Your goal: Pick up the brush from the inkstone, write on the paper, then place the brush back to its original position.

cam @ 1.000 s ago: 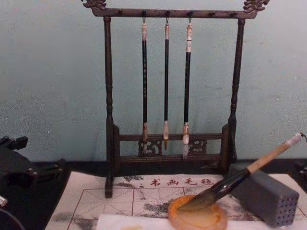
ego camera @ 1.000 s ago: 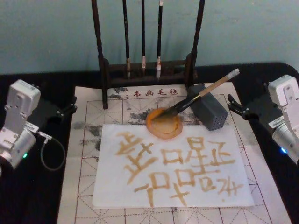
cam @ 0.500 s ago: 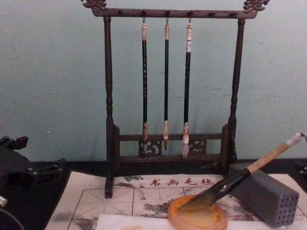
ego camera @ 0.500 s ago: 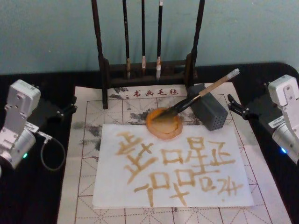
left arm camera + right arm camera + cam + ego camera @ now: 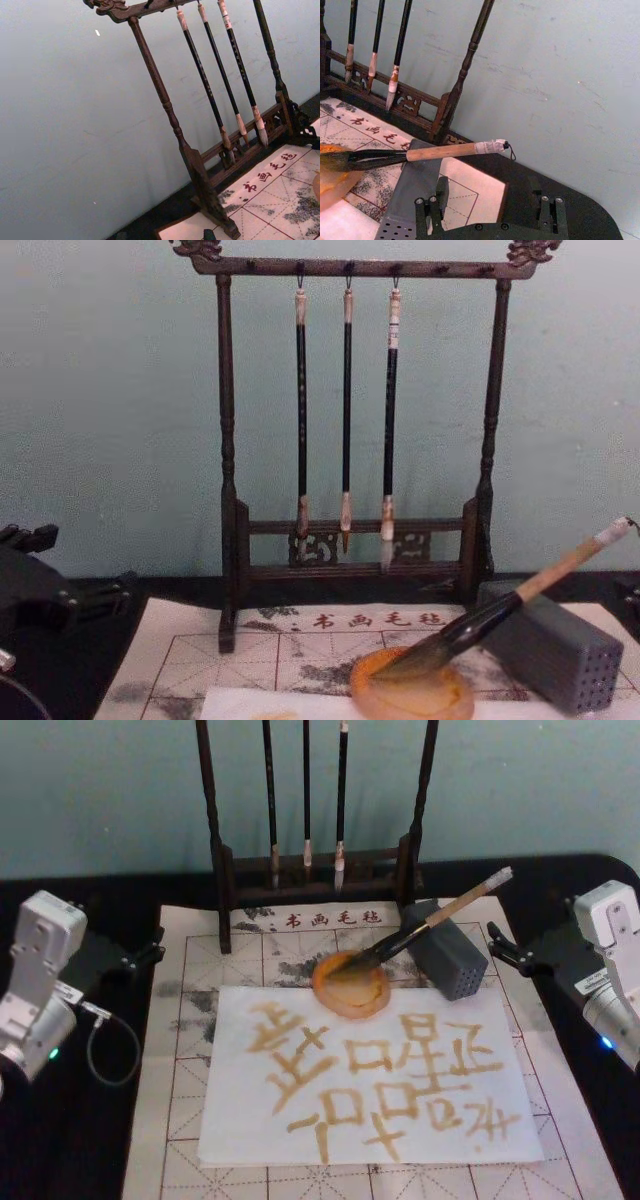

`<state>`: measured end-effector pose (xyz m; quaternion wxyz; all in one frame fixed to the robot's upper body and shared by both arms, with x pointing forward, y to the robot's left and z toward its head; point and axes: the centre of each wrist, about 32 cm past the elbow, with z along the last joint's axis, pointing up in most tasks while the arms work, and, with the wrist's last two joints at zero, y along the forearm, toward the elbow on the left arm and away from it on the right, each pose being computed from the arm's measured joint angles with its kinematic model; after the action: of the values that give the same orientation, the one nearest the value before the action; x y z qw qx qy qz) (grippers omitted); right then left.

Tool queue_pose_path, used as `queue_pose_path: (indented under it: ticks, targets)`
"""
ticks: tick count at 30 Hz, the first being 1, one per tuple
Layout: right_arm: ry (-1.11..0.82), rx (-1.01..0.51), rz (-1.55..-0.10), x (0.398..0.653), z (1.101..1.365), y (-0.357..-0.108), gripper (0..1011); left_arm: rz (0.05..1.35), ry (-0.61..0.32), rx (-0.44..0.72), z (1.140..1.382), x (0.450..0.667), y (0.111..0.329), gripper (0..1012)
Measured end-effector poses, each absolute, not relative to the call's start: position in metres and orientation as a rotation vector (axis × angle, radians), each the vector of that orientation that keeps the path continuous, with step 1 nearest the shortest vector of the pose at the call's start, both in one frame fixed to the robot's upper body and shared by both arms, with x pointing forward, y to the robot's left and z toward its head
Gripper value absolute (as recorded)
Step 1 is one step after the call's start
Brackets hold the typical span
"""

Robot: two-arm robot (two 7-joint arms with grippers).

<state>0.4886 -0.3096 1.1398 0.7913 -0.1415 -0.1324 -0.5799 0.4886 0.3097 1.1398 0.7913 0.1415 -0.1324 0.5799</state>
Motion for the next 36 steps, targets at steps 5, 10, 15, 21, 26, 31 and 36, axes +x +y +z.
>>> queue_pose_path:
  ticks: [5, 10, 15, 21, 26, 31, 36]
  targets:
    - [-0.285, -0.305, -1.248, 0.4886, 1.1398, -0.3097, 1000, 1.248, -0.285, 0.304, 1.1398, 0.4886, 0.3097, 1001]
    - [-0.285, -0.304, -1.248, 0.4886, 1.1398, -0.3096, 1000, 1.248, -0.285, 0.304, 1.1398, 0.4886, 0.3097, 1001]
    - [-0.285, -0.304, -1.248, 0.4886, 1.1398, -0.3096, 1000, 1.248, -0.285, 0.304, 1.1398, 0.4886, 0.3097, 1001]
    - [-0.285, -0.305, -1.248, 0.4886, 1.1398, -0.3096, 1000, 1.248, -0.285, 0.304, 1.1398, 0.4886, 0.3097, 1001]
    - [-0.285, -0.304, -1.248, 0.4886, 1.1398, -0.3097, 1000, 1.248, -0.285, 0.305, 1.1398, 0.4886, 0.3097, 1001]
    - [-0.285, -0.304, -1.248, 0.4886, 1.1398, -0.3097, 1000, 1.248, -0.285, 0.304, 1.1398, 0.4886, 0.3097, 1001]
    - [-0.285, -0.304, -1.248, 0.4886, 1.1398, -0.3096, 1000, 1.248, -0.285, 0.304, 1.1398, 0.4886, 0.3096, 1001]
